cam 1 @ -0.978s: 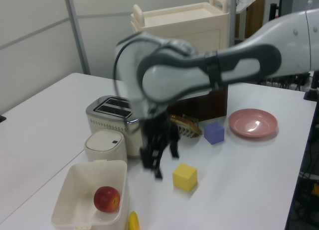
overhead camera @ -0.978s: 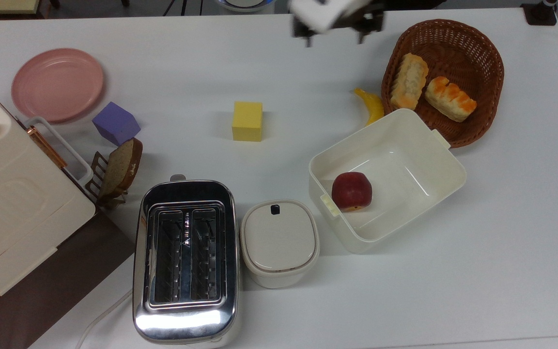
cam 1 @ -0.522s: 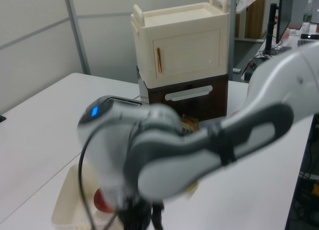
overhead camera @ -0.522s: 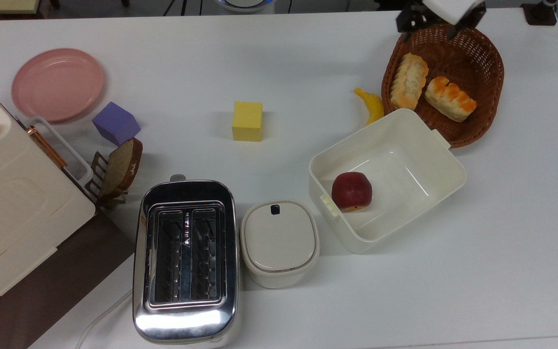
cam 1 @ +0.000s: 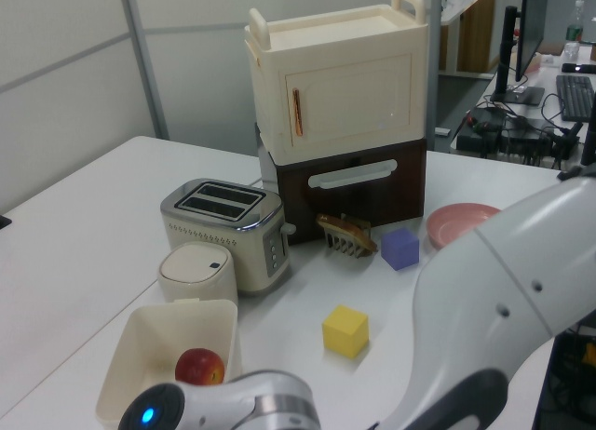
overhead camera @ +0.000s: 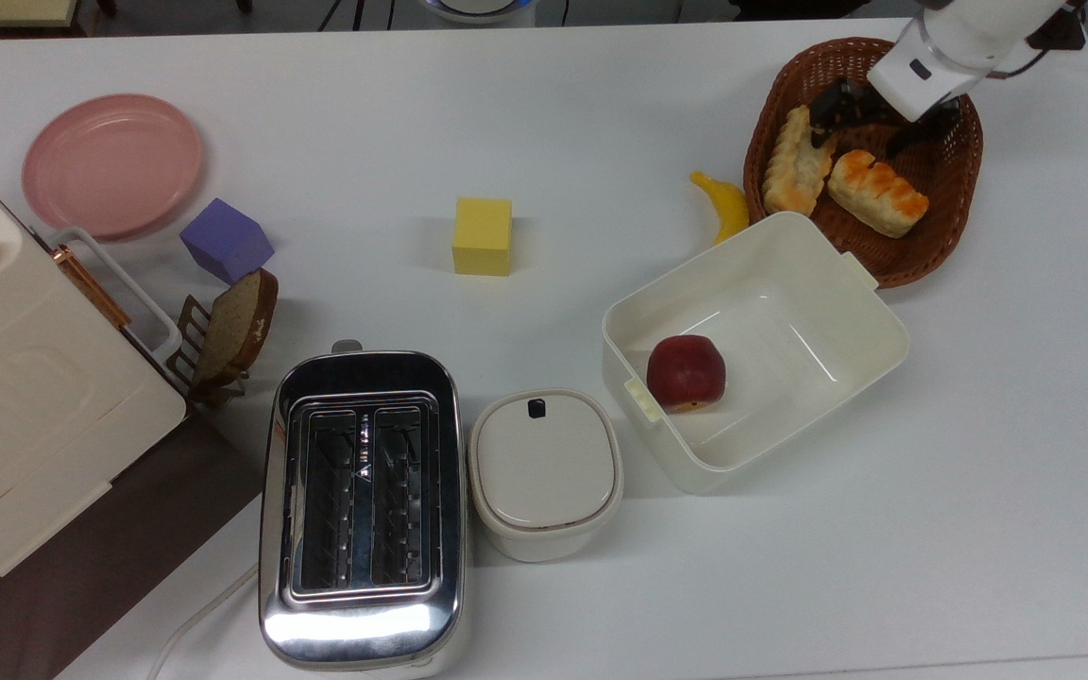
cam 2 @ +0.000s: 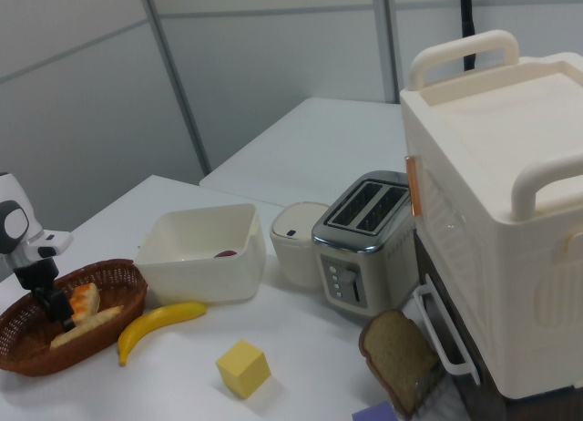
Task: Put the bread on the table
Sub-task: 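Lower the gripper and grasp the bread slice in the basket, then lift the bread slice out of the basket toward the yellow cube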
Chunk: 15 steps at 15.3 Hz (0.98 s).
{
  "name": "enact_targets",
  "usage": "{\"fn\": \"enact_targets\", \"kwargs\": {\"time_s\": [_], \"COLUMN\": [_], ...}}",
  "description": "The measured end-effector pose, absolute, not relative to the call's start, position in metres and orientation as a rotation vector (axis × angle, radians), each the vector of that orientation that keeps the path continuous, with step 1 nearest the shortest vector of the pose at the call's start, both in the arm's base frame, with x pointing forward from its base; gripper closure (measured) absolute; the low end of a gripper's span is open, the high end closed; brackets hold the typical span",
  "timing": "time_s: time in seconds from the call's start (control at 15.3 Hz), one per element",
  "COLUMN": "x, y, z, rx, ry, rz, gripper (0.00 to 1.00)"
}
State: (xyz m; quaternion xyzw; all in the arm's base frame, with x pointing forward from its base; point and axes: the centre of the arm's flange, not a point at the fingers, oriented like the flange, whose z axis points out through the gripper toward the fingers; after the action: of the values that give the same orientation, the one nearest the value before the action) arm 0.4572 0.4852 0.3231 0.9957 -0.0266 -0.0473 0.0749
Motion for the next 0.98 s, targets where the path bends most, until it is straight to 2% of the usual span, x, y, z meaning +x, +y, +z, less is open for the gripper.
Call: {"fn": "enact_targets", "kwargs": {"time_s": [0.13,0.2,0.26,0.39,0.46,0.59,0.78,0.91,0.98], "x": [0.463,0.465,0.467,0.469,0.47,0.476,0.492,0.501,0.509], "y": [0.49,0.491,0.492,0.493,0.493,0.492,0.48,0.466,0.447], "z": [0.321,0.322,0.323,0.322,0.323,0.332,0.352,0.384,0.411], "rx": [2.979,2.974,2.964,2.961,2.963,2.971,2.986,3.003,3.007], "ry": [-0.137,-0.156,-0.167,-0.165,-0.164,-0.174,-0.216,-0.232,-0.236], "rz": [-0.096,-0.068,-0.036,-0.015,-0.01,0.015,0.057,0.084,0.079], "gripper": [0.04,0.1,0.27,0.5,0.58,0.85,0.85,0.85,0.89]}}
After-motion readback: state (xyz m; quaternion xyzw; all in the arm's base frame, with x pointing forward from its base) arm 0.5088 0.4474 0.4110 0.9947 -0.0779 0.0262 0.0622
